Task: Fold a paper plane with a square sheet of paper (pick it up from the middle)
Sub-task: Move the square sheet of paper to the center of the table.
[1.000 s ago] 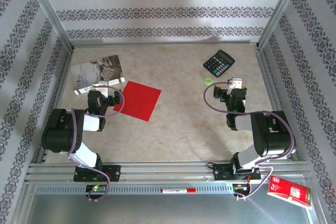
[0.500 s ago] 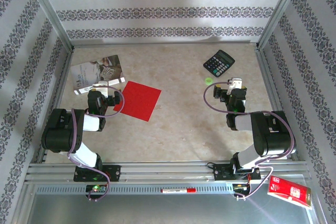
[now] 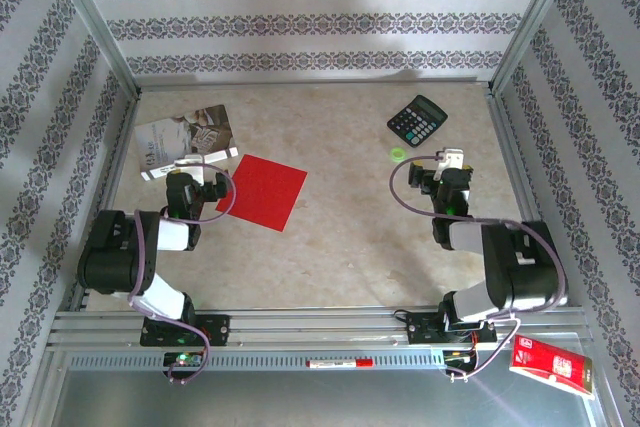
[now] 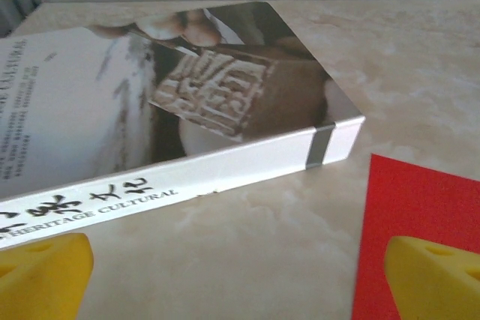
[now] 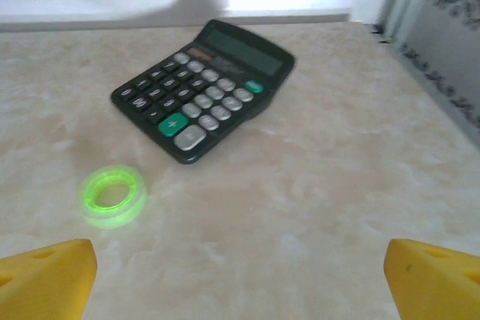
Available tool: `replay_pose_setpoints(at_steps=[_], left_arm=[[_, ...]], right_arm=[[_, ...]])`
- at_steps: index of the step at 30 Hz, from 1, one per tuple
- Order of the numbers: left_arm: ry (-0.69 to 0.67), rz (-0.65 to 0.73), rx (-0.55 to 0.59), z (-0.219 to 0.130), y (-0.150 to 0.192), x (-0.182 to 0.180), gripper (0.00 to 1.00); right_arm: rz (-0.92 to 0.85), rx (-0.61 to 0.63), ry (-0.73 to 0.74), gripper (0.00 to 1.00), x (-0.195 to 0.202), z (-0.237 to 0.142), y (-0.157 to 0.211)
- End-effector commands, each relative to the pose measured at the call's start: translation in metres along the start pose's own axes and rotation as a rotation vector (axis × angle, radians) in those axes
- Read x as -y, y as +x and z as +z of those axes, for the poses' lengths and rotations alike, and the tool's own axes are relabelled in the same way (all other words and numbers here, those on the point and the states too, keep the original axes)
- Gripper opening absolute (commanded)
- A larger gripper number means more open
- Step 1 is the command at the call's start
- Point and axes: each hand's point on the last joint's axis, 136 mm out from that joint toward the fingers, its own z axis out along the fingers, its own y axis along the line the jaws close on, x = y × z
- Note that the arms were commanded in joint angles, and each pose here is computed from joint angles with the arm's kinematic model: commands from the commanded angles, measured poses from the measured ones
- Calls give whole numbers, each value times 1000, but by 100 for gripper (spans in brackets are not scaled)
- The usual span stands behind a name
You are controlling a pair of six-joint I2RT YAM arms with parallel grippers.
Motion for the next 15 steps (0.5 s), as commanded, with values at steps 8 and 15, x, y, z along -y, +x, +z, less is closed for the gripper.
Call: replay_pose_setpoints(at_steps=[8,15], left_arm=[[-49,-388,-125,-36,-59,-5,100],[165,-251,-432,-65,-49,101,100]], right_arm=[[352,-62,135,98,46,-58,-64],[241,-332,-198,98,-78,-77,-45]])
